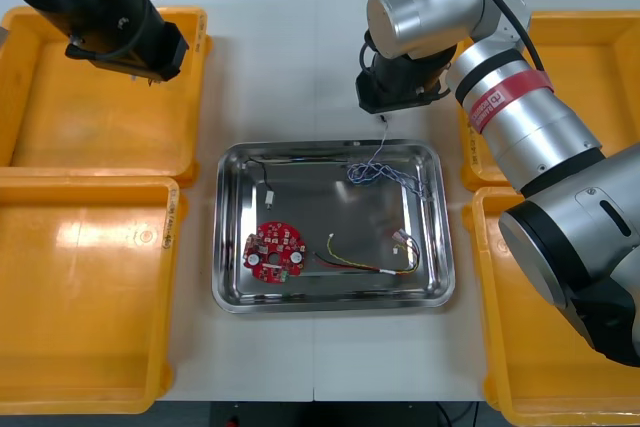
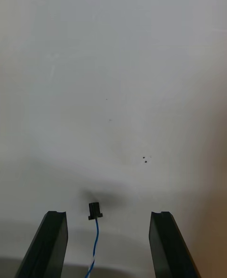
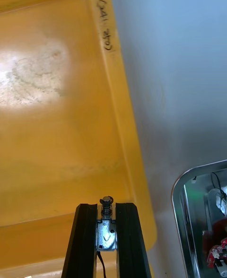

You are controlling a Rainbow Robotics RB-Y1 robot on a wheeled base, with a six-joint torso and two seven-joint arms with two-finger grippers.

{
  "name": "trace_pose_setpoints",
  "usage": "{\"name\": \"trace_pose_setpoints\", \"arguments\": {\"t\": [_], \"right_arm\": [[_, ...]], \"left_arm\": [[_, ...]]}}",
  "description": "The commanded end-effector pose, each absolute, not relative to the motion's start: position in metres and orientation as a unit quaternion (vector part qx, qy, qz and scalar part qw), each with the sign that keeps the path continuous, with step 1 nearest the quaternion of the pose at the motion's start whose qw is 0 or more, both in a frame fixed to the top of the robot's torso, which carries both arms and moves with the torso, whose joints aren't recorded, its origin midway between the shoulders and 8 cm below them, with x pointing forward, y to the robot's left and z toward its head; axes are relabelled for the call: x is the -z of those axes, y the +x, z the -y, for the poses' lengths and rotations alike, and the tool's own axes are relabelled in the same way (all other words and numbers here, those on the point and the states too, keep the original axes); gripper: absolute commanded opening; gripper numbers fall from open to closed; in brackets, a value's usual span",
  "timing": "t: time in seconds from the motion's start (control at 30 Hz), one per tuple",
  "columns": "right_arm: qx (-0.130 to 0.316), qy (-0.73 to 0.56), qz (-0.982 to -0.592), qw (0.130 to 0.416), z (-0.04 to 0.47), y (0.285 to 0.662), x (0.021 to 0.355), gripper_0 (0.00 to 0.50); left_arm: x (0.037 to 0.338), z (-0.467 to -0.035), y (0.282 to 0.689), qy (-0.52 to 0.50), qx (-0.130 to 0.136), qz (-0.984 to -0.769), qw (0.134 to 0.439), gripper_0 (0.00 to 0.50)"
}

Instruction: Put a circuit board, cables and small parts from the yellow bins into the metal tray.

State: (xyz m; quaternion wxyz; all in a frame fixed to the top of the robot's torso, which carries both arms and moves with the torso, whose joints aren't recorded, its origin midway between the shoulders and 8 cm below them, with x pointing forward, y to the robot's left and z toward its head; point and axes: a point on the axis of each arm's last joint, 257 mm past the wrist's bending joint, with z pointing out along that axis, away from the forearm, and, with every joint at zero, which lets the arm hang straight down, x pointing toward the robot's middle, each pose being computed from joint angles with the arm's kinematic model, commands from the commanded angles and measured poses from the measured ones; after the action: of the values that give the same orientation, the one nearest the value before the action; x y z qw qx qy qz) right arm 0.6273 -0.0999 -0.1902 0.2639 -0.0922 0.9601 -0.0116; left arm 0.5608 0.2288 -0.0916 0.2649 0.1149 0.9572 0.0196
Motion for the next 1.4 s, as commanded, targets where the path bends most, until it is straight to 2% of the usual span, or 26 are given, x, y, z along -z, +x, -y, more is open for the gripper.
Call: {"name": "trace_pose_setpoints", "arguments": {"t": [0.03,0.47,0.87,1.1,1.4], "right_arm": [[-0.004,-0.078,-0.950,0.302,0.075,0.641,0.151,0.500],[0.015,-0.086,-0.950,0.299,0.079,0.638,0.176,0.500],[0.032,-0.096,-0.951,0.290,0.083,0.631,0.199,0.500],[0.033,-0.100,-0.950,0.295,0.084,0.632,0.207,0.500],[0.032,-0.100,-0.950,0.296,0.084,0.632,0.212,0.493]], "left_arm": [[0.097,-0.197,0.552,0.102,-0.014,-0.957,0.271,0.000],[0.134,-0.148,0.535,0.074,-0.010,-0.959,0.273,0.000],[0.183,-0.105,0.520,0.040,0.025,-0.956,0.289,0.000],[0.208,-0.091,0.513,0.022,0.043,-0.955,0.293,0.000],[0.231,-0.087,0.506,0.022,0.049,-0.955,0.291,0.000]]}}
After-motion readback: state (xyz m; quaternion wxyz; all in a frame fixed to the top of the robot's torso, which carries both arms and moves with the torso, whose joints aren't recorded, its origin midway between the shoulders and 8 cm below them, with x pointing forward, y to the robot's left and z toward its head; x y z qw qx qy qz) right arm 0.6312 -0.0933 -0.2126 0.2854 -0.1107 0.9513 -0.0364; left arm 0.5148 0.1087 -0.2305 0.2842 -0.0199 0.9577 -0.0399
